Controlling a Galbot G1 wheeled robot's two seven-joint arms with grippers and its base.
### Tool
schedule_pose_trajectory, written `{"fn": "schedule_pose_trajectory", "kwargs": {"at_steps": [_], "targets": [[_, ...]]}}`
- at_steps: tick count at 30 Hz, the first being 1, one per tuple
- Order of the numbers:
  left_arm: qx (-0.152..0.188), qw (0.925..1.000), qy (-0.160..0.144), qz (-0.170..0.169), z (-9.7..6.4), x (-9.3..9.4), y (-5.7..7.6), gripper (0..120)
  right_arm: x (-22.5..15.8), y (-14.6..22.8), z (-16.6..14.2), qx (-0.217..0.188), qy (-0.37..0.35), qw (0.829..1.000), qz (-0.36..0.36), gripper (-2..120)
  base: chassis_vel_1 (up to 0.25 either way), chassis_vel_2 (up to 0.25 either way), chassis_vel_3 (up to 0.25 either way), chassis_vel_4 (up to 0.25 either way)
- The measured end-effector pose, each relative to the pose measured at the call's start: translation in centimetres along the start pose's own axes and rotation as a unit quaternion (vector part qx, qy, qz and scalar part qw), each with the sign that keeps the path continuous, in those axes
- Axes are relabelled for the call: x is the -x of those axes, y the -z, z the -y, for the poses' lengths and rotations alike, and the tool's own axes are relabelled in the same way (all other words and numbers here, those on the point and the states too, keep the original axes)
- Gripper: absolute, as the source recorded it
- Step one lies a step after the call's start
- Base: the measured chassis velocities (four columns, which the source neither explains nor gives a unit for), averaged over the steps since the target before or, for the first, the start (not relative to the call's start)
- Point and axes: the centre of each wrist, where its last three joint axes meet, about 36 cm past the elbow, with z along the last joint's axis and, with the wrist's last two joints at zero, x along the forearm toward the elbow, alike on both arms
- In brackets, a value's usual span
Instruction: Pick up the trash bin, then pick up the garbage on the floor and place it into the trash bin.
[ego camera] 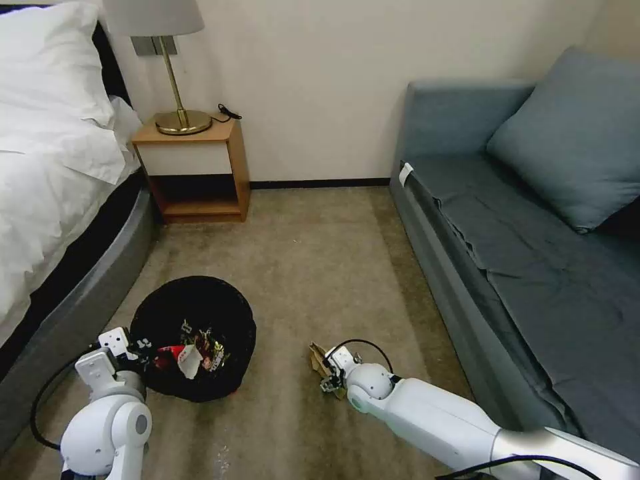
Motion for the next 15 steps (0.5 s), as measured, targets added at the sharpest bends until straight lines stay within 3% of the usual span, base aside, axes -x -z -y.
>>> {"fn": "schedule_pose_trajectory", "kwargs": {"at_steps": [2,15], "targets": [[0.000,1.0000,0.000,0.000,0.0,0.0,0.0,2,0.6,-0.2,-0.1,-0.004,-0.003,1.000,0.001,99,0.000,0.000,0.000,0.000],[0.002,1.0000,0.001,0.001,0.0,0.2,0.0,2,1.3,-1.3,0.2,-0.003,-0.004,1.000,0.009,54,0.000,0.000,0.000,0.000]]}}
